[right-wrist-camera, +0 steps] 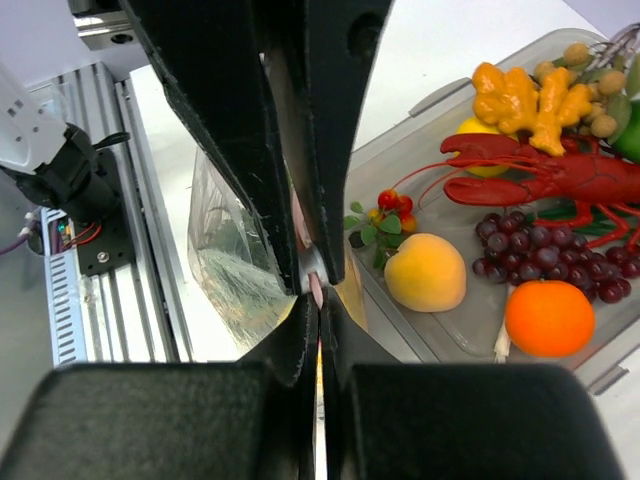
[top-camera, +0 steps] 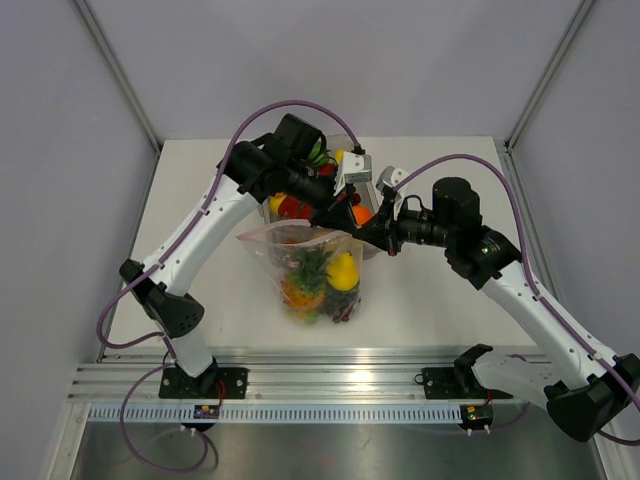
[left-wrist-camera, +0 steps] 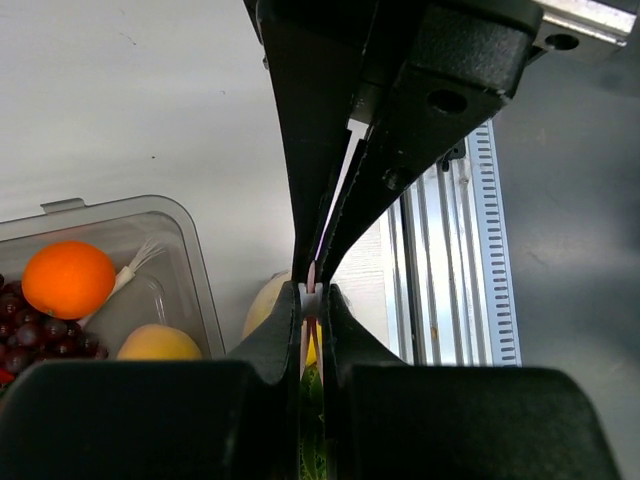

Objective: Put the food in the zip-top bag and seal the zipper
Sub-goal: Zip the zipper food storage bag at the center of the board.

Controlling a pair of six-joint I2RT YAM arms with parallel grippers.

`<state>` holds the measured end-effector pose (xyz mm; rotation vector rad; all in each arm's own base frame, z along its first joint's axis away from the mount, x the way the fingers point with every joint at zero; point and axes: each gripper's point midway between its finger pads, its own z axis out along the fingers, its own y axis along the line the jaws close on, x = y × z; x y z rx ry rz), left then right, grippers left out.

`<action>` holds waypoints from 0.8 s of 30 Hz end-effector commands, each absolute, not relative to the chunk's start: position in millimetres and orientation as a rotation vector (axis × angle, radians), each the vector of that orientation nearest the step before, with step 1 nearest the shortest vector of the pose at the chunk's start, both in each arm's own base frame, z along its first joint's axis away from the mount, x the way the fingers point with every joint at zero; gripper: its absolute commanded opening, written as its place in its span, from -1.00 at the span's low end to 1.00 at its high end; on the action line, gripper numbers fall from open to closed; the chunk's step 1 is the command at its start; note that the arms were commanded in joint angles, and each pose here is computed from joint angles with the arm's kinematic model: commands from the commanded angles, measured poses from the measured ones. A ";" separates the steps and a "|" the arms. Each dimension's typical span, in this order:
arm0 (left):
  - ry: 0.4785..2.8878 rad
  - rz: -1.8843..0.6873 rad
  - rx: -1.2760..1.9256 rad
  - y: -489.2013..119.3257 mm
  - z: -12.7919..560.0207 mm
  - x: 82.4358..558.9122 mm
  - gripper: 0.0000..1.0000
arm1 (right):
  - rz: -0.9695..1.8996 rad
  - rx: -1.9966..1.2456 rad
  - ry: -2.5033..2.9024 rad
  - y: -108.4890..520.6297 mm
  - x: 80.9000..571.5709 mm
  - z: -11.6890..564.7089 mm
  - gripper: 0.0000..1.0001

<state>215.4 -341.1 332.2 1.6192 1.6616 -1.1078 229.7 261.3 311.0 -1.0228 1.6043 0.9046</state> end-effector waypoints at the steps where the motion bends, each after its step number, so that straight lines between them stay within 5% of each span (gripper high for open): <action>1: 1.624 -1.123 1.603 -336.8 339.2 205.2 -1.00 | 0.779 -0.892 1.485 249.9 249.1 348.0 -1.00; 24: 1.779 -0.950 1.293 -293.4 331.3 227.7 -1.00 | 0.607 -0.612 1.447 207.4 261.4 353.6 -1.00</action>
